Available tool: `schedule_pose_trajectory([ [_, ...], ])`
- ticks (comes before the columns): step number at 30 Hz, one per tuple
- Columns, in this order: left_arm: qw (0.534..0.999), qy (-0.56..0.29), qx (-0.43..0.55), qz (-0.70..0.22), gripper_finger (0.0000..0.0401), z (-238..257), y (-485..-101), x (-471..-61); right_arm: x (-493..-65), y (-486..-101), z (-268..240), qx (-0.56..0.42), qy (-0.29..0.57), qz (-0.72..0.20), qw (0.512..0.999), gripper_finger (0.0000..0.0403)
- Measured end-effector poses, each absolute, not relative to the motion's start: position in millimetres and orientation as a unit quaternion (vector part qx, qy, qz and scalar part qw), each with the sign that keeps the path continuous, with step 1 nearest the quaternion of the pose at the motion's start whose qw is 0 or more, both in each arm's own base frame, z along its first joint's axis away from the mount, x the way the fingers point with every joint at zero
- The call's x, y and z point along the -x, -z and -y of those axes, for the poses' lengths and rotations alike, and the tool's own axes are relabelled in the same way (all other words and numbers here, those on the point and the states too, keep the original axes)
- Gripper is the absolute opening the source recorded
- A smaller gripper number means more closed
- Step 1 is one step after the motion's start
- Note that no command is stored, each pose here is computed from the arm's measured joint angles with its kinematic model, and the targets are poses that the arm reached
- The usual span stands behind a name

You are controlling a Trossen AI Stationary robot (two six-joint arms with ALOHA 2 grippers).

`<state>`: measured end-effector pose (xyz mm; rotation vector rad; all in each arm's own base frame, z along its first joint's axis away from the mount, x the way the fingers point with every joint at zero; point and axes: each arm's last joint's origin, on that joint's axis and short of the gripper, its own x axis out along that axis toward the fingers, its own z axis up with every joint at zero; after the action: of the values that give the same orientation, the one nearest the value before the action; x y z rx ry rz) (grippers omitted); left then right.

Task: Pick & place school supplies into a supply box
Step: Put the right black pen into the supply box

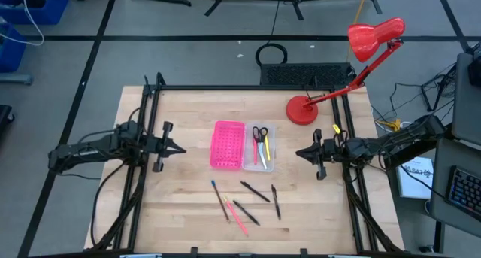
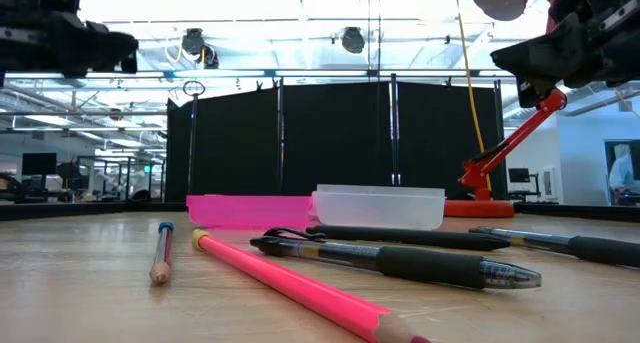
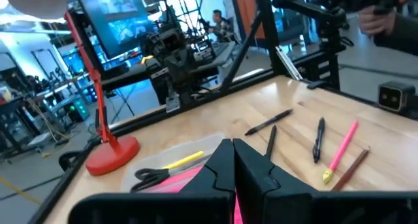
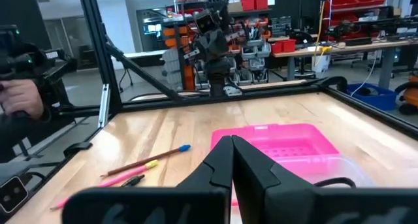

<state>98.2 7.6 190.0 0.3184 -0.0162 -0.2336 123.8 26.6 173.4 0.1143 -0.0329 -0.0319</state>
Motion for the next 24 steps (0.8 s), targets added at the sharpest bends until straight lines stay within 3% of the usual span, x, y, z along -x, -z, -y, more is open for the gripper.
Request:
schedule_pose_trajectory([
  [8,0.984,0.115,-0.138,0.016,0.0013,-10.8,-169.5,-100.4,-124.3,-168.4,-26.8,-0.017,0.016,-0.009,1.0,0.0],
  [12,0.99,0.083,-0.116,0.003,0.0025,-12.8,-166.1,-101.2,-124.5,-165.3,-26.4,-0.04,0.024,-0.023,0.999,0.0],
  [17,0.993,0.042,-0.109,-0.011,0.0022,-15.2,-164.7,-101.4,-125.4,-164.5,-22.8,-0.09,0.102,-0.019,0.991,0.0],
  [19,0.994,0.029,-0.108,-0.013,0.0015,-16.0,-164.5,-101.5,-127.9,-161.2,-26.3,-0.101,0.099,-0.06,0.988,0.0],
  [24,0.998,0.011,-0.057,-0.02,0.0004,-17.0,-163.8,-101.5,-158.8,-223.6,-58.6,-0.13,0.083,-0.129,0.98,0.0],
])
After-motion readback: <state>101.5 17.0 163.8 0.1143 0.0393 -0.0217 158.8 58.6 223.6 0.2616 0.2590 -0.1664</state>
